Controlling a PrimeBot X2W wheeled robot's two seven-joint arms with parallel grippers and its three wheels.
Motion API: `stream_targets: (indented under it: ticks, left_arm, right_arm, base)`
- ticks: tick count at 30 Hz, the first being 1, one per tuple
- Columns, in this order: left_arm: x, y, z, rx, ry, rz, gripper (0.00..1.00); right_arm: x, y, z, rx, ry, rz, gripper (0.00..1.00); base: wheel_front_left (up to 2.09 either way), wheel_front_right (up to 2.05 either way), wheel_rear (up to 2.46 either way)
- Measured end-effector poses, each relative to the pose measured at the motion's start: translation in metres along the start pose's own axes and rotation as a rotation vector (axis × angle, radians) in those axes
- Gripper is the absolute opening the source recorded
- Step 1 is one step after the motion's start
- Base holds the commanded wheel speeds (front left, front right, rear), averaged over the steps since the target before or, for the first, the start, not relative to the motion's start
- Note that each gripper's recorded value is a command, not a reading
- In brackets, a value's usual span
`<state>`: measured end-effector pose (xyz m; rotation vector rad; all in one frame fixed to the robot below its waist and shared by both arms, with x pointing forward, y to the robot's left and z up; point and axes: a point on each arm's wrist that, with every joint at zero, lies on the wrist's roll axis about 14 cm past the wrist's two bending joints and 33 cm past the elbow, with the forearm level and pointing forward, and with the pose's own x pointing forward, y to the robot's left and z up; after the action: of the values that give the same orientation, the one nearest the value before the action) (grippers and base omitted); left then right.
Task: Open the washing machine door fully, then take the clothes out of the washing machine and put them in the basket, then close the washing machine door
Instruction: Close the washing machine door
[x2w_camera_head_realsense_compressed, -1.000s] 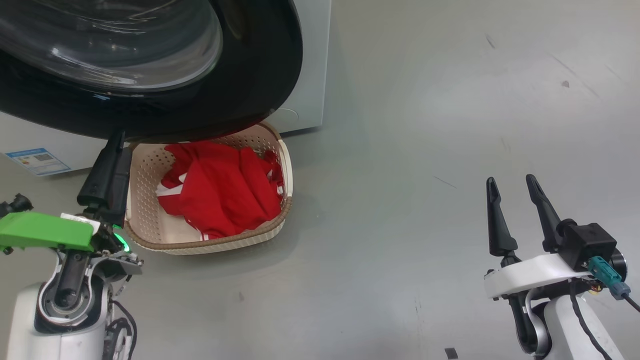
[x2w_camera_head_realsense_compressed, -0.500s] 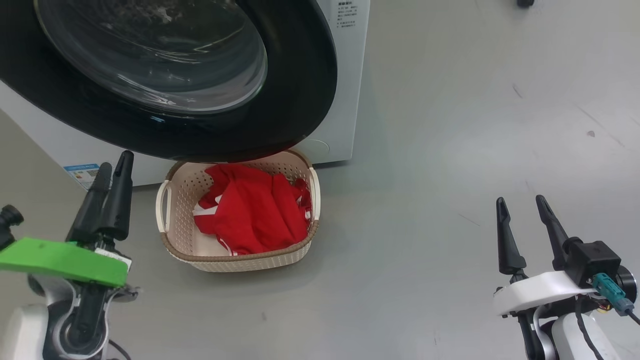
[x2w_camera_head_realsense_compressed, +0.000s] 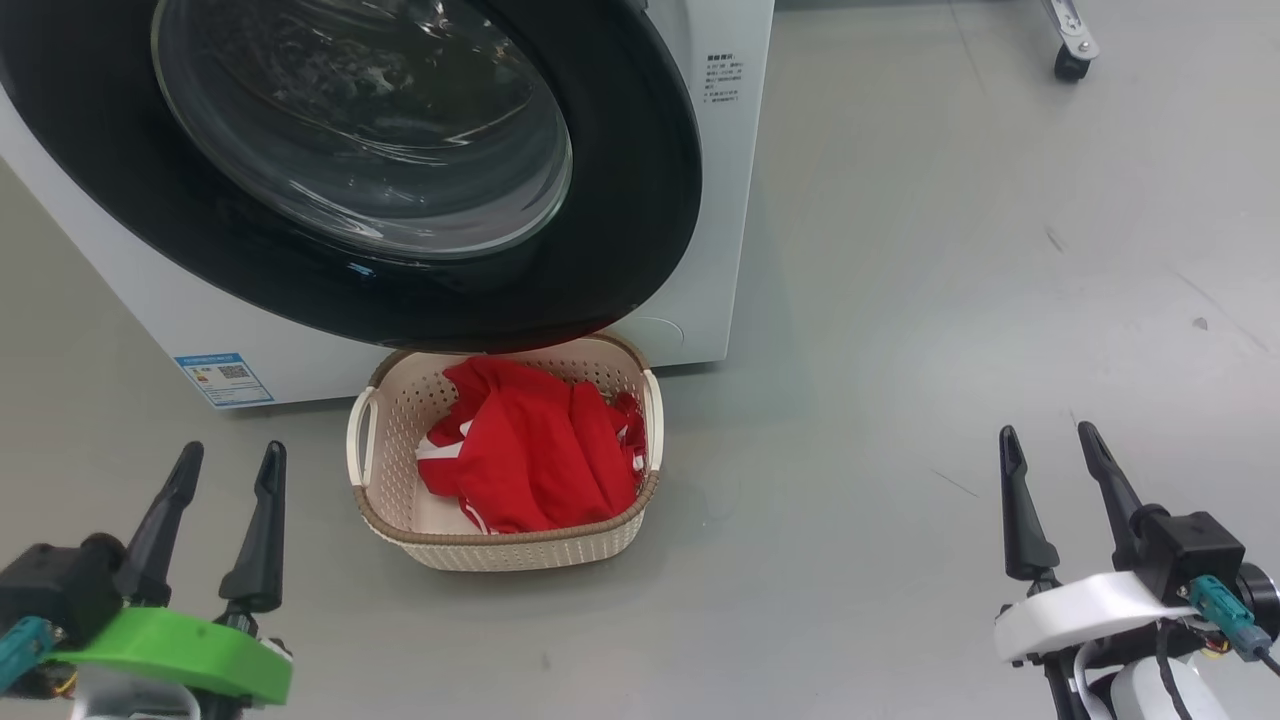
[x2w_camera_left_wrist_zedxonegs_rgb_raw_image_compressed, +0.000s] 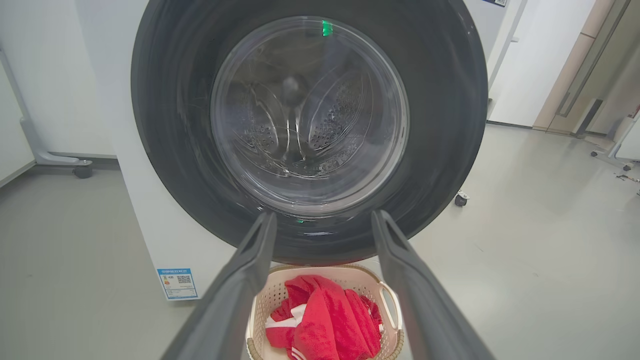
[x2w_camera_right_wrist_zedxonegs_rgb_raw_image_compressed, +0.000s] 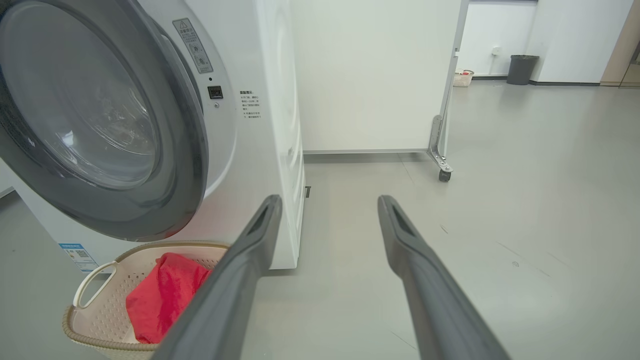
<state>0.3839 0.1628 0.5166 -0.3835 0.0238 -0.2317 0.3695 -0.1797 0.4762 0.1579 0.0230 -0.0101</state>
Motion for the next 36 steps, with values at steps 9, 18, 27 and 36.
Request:
stream_targets:
  ticks: [9,18,27,36]
  left_arm:
    - [-0.024,0.000,-0.017,0.050,0.008,0.072,1.00]
    - [-0.031,-0.005,-0.023,0.046,0.002,0.092,1.00]
    - [-0.031,-0.007,-0.027,0.049,0.004,0.101,1.00]
    - [-0.031,-0.008,-0.028,0.054,0.001,0.107,1.00]
  right_arm:
    - [-0.015,0.002,-0.007,0.000,0.021,0.002,1.00]
    - [-0.020,0.007,-0.005,-0.007,0.016,0.019,1.00]
    - [-0.024,0.009,-0.007,-0.007,0.027,0.022,1.00]
    - [-0.024,0.010,-0.003,-0.005,0.017,0.025,1.00]
  base:
    - [0.00,0.00,0.00]
    - [0.00,0.00,0.00]
    - [0.00,0.00,0.00]
    - [0.00,0.00,0.00]
